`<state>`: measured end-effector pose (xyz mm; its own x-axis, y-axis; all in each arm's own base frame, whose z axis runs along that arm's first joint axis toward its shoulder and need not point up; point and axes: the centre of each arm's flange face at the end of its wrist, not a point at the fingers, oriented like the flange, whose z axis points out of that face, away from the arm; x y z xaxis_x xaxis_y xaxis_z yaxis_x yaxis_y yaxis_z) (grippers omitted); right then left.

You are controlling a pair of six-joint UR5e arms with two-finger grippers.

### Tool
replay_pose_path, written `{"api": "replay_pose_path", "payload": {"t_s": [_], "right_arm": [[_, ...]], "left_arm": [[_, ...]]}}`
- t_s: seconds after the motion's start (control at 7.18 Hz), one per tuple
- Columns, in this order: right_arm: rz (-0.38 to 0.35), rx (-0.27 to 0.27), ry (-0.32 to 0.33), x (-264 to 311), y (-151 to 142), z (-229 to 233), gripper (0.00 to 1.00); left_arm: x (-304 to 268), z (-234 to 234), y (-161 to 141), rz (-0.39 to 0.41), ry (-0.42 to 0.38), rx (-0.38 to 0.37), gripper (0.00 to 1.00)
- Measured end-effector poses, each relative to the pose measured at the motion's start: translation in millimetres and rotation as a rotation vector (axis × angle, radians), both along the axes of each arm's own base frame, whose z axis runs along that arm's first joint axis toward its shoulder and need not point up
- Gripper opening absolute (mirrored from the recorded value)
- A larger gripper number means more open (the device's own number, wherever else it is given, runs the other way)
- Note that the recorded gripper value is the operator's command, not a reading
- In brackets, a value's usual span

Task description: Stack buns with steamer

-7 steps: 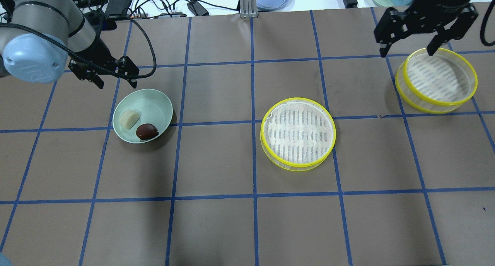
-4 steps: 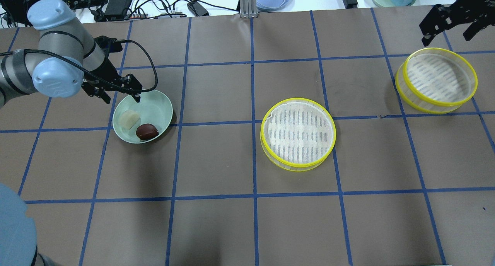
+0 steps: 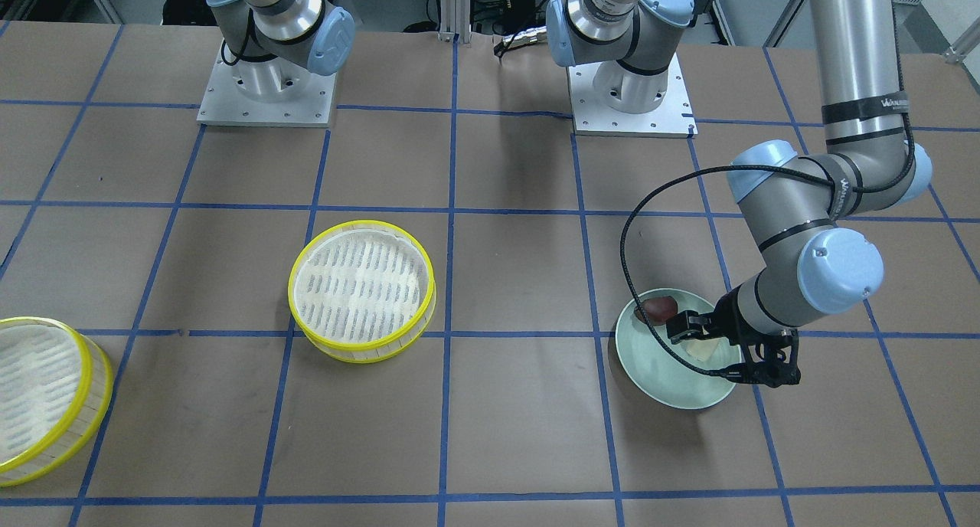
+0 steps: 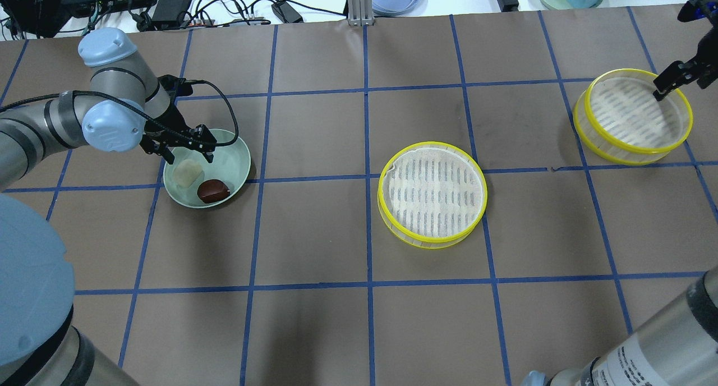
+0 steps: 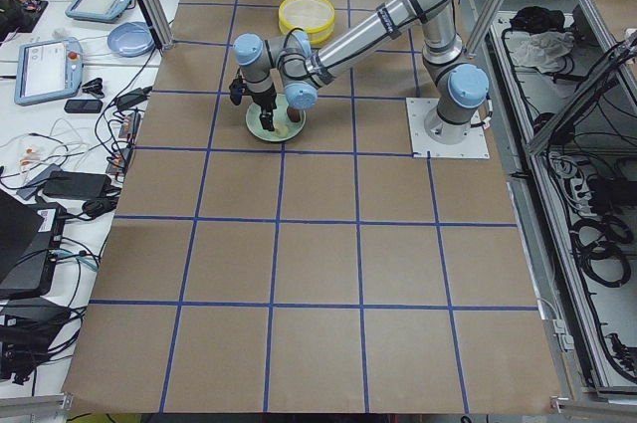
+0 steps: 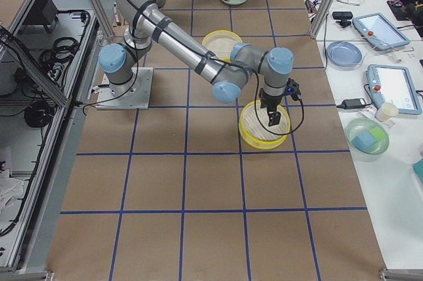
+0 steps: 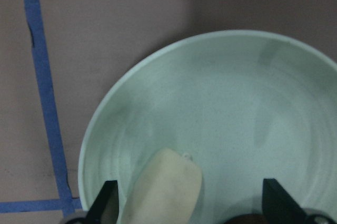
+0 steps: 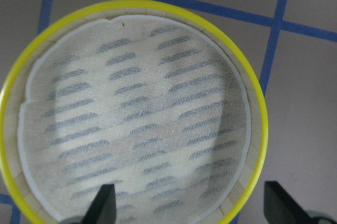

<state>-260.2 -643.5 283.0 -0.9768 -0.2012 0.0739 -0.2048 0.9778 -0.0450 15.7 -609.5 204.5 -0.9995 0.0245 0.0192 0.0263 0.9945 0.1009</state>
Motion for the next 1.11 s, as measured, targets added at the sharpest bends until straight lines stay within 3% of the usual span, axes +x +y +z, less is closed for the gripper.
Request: {"api": "replay_pose_path", "payload": {"t_s": [0.14,0.28,0.42,0.56,0.7,0.84,0.98,1.11], "right_arm": [[-0.012,0.01,-0.009,-13,-2,-25,0.96],[-0.027,0.022,-0.02,-27,0,-44,0.94],[-0.034,0.026,-0.028,-39,3,-56,0.93],[-0.031,0.026,-0.029,-47,4,-60,0.82],[-0.027,0.026,-0.027,-52,6,-63,0.45],[-0.021,0.028,-0.025,-55,6,-65,0.18],[-0.02,0.032,-0.023,-56,7,-67,0.03],[-0.022,0.035,-0.022,-58,7,-67,0.0]], "left_arm": [[1,-2,-2,-0.011,-0.002,-0.008,0.81],[1,-4,-2,-0.016,-0.004,-0.009,0.65],[2,-6,-2,-0.019,-0.005,-0.007,0.61],[4,-8,-2,-0.017,-0.005,-0.003,0.62],[7,-12,-2,-0.011,-0.003,0.006,0.62],[9,-17,1,-0.005,0.003,0.031,0.58],[10,-22,6,0.0,0.012,0.063,0.44],[12,-24,8,0.004,0.017,0.08,0.21]]}}
